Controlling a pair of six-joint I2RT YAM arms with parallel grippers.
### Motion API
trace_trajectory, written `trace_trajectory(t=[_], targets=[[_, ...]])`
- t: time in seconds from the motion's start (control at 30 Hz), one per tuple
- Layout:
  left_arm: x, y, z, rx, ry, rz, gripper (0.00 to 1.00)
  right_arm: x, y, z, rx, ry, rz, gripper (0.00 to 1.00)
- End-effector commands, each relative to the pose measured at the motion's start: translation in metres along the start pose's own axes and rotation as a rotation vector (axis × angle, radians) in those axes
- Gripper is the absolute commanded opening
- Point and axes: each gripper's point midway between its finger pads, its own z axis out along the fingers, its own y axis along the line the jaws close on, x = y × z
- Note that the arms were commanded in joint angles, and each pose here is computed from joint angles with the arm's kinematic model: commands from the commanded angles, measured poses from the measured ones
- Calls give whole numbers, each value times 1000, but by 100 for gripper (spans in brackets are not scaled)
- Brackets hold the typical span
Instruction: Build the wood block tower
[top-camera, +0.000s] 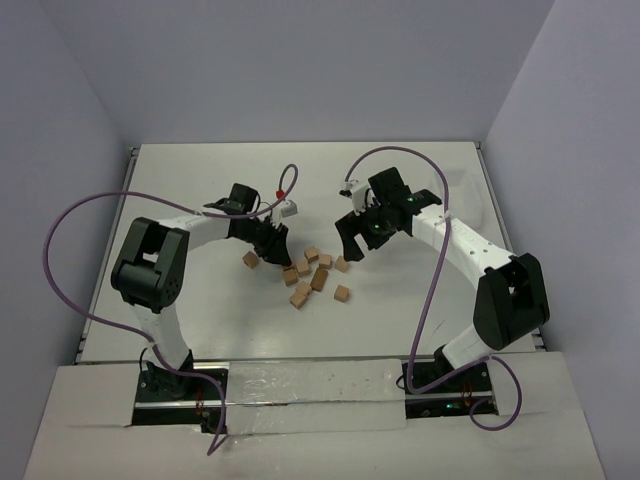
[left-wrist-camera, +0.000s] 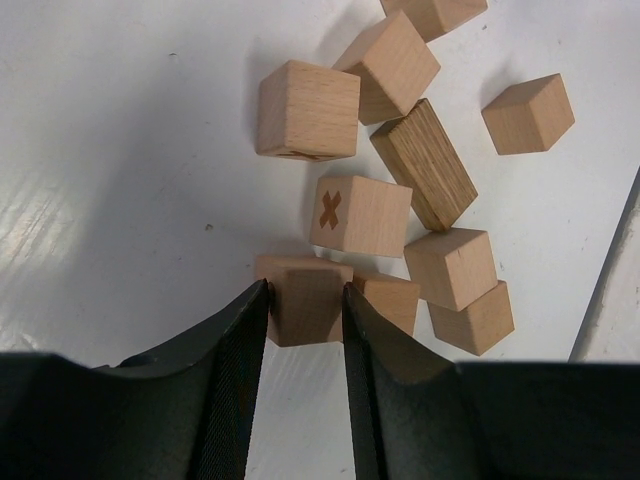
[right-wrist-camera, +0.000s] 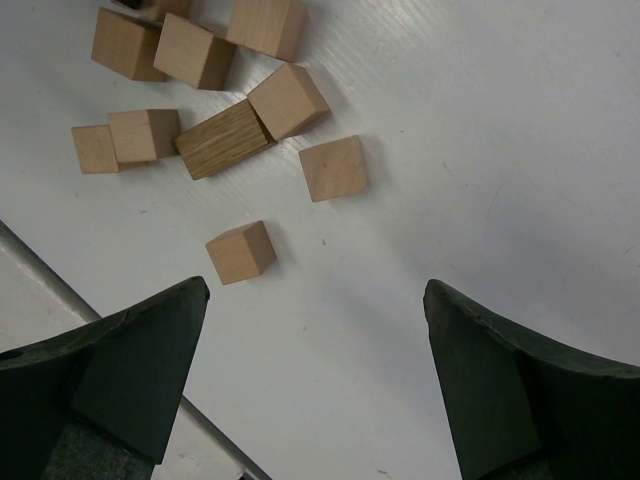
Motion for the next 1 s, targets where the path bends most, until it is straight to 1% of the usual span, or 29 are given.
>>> trace_trajectory(t=[0.0, 0.33, 0.4, 0.47, 0.6, 0.67, 0.7, 0.8, 0.87, 0.9, 0.97], targets=[[-6, -13, -5, 21, -19, 38, 41, -7, 2, -11, -2, -36, -2, 96], [-4, -22, -5, 44, -22, 57, 42, -6, 3, -12, -1, -37, -2, 96], [-4, -24, -6, 49, -23, 58, 44, -6, 3, -12, -2, -36, -2, 95], [-6, -24, -7, 45, -28, 60, 54, -6, 3, -12, -3, -37, -2, 95], [-21, -28, -17, 23, -70, 91, 78, -5, 3, -13, -3, -34, 0, 95], [-33, -31, -24, 11, -96, 116, 97, -5, 4, -13, -4, -36, -2, 96], [-39, -33, -28, 8, -105, 123, 99, -5, 4, -13, -6, -36, -2, 95], [-58, -40, -43, -16, -140, 157, 99, -6, 5, -14, -9, -35, 0, 95], [-62, -42, -46, -22, -143, 163, 99, -7, 5, -14, -10, -40, -2, 96], [-66, -43, -52, -51, -146, 183, 99, -7, 5, -14, -10, -40, -2, 96], [-64, -44, -52, -70, -133, 199, 99, -7, 6, -14, -13, -40, -2, 96]])
